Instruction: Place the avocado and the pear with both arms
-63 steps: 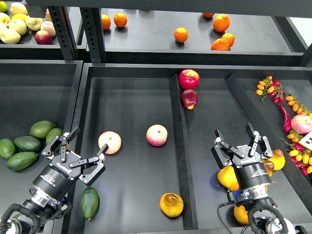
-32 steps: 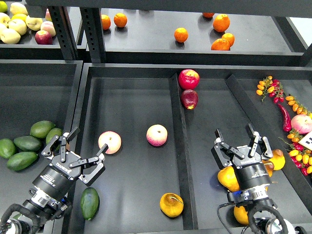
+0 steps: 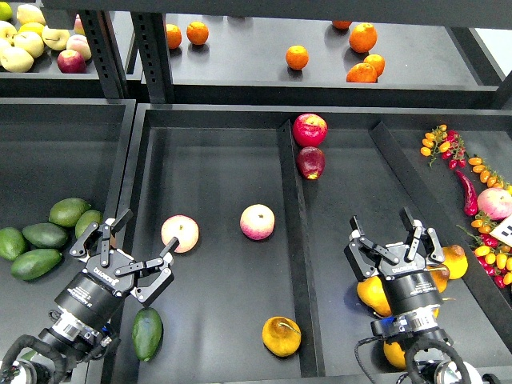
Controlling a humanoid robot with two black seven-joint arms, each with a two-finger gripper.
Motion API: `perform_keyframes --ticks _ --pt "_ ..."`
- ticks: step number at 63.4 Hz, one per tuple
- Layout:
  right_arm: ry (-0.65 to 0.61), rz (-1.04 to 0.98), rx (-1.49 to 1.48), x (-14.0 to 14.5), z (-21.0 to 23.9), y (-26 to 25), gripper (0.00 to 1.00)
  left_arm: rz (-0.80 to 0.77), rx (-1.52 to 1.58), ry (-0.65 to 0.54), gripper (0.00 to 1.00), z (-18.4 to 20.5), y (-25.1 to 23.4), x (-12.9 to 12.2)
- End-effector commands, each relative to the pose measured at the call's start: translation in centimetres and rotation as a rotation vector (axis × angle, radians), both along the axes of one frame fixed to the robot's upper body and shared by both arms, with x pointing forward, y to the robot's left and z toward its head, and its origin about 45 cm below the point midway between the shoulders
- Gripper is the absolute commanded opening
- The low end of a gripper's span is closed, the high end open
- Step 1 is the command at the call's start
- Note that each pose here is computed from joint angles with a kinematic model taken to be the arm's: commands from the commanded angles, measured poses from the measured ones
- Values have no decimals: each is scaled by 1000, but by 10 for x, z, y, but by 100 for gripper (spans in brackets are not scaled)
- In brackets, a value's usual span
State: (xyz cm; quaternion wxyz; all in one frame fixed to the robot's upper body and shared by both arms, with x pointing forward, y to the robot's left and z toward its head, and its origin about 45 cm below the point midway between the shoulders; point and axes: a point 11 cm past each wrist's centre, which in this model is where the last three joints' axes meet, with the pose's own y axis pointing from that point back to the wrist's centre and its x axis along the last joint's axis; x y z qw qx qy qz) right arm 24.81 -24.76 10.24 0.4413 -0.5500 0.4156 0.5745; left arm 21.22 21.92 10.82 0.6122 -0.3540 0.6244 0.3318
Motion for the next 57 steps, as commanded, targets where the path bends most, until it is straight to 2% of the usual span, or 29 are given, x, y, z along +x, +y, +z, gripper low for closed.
perform_keyframes --ticks 1,23,57 --pt "3 1 0 0 -1 0 100 -1 0 0 100 0 0 0" --pt "27 -3 -4 -4 -8 -1 100 0 1 6 100 -1 0 -2" --pt "96 -21 1 -32 -26 -5 100 -22 -5 -3 100 1 -7 1"
